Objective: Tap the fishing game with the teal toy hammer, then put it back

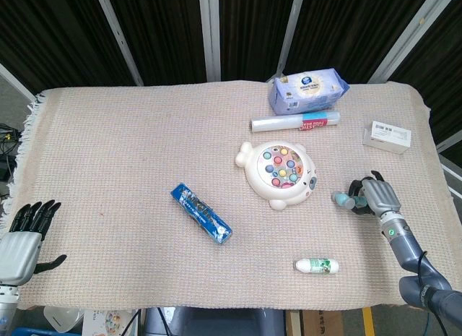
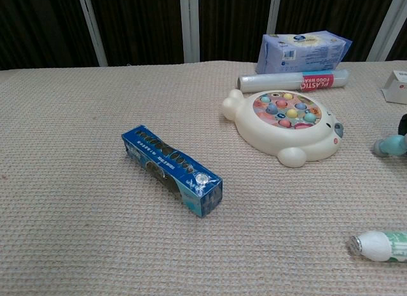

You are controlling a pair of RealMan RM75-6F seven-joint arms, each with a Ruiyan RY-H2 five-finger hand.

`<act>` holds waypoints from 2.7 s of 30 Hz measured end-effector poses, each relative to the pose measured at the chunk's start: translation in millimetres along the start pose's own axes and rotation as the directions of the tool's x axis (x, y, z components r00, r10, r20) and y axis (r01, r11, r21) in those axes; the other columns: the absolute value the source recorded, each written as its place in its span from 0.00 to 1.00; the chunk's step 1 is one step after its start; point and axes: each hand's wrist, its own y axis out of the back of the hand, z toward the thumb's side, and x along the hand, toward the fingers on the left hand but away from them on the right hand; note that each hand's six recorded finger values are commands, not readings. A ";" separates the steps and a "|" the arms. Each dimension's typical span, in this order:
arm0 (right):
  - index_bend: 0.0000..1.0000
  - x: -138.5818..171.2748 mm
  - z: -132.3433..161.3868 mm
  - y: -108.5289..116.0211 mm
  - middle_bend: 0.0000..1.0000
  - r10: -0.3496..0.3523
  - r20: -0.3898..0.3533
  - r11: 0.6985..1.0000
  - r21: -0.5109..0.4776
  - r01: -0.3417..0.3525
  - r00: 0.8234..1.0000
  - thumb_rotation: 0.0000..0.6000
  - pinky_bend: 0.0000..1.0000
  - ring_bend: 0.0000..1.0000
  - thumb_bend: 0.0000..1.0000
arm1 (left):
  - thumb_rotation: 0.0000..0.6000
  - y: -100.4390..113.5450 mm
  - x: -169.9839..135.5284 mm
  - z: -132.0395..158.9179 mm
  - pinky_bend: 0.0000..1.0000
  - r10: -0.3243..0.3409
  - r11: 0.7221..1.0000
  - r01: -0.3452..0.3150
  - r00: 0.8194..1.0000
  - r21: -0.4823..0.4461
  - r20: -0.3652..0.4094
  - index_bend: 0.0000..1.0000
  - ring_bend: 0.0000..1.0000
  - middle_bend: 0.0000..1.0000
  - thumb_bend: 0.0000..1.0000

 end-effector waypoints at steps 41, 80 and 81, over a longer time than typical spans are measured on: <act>0.32 -16.6 12.2 19.8 0.36 0.071 0.053 0.995 0.067 -0.074 0.996 1.00 0.00 0.13 0.35 | 1.00 -5.7 2.3 -4.2 0.00 -0.014 1.000 0.014 1.000 -0.012 -0.012 0.03 0.00 0.03 0.08; 0.00 127.8 -19.5 72.1 0.00 -0.359 0.032 0.932 -0.043 0.360 0.933 1.00 0.00 0.00 0.34 | 1.00 -7.0 -3.0 -19.3 0.00 0.039 0.996 -0.043 0.998 -0.083 -0.046 0.01 0.00 0.03 0.08; 0.00 136.9 -19.8 70.8 0.00 -0.379 0.025 0.924 -0.046 0.380 0.925 1.00 0.00 0.00 0.34 | 1.00 -6.3 -3.6 -18.9 0.00 0.044 0.995 -0.048 0.998 -0.084 -0.044 0.01 0.00 0.03 0.08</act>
